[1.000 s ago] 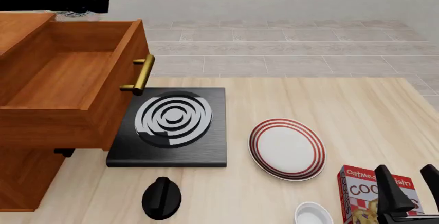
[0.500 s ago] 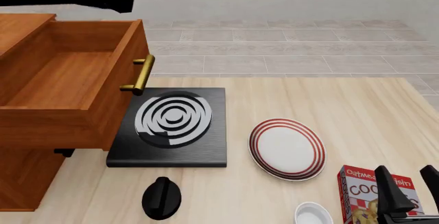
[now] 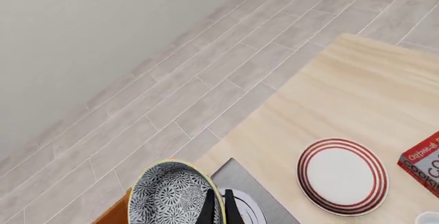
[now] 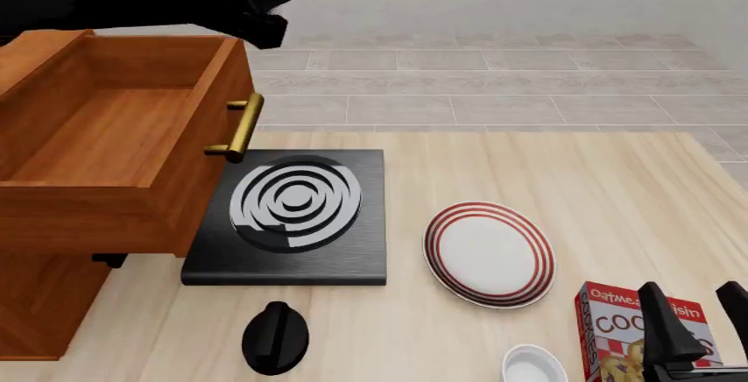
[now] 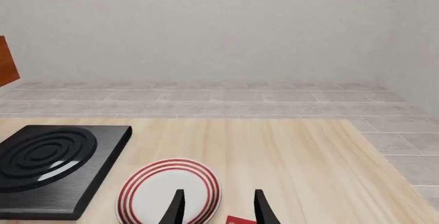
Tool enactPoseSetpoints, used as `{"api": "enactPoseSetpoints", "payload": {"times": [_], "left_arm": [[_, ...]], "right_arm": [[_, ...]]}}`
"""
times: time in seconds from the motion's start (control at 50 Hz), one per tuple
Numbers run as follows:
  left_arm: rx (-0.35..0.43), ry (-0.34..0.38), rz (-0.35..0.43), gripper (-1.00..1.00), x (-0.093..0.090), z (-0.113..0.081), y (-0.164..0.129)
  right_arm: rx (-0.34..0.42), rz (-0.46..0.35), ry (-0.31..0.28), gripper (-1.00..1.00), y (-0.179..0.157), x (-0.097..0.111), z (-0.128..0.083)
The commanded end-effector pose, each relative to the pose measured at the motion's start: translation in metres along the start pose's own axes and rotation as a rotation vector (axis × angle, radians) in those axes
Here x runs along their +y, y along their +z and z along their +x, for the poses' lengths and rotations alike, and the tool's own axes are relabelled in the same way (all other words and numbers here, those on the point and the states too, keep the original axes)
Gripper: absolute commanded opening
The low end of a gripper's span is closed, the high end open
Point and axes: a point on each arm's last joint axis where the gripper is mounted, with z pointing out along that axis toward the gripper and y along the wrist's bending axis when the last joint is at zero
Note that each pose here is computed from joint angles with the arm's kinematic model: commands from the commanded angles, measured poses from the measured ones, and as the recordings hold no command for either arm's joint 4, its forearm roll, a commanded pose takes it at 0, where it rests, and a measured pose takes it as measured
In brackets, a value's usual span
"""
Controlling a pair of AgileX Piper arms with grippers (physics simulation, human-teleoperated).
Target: Pick the akita bowl in the top layer of the wooden cabinet and place it on the plate.
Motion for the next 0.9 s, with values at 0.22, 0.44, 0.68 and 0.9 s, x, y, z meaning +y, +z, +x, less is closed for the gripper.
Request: {"api": "enactPoseSetpoints", "payload": {"times": [0.22, 0.44, 0.68, 0.9], "left_arm": [[-0.032, 0.051, 0.085, -1.0, -0.027, -0.007, 0.01], [-0.04, 0.09, 0.121, -1.0, -0.041, -0.006, 0.018], [-0.037, 0.126, 0.16, -1.0, -0.056, 0.0, 0.029], [-0.044, 0.155, 0.201, -1.0, -0.073, 0.003, 0.038]], "right_arm": [[-0.001, 0.001, 0.0, 1.0, 0.0, 0.0, 0.0], [-0.003, 0.002, -0.001, 1.0, 0.001, 0.0, -0.001], [-0.003, 0.001, -0.003, 1.0, 0.0, 0.0, -0.001], [-0.001, -0.001, -0.005, 1.0, 0.001, 0.0, -0.001]]}}
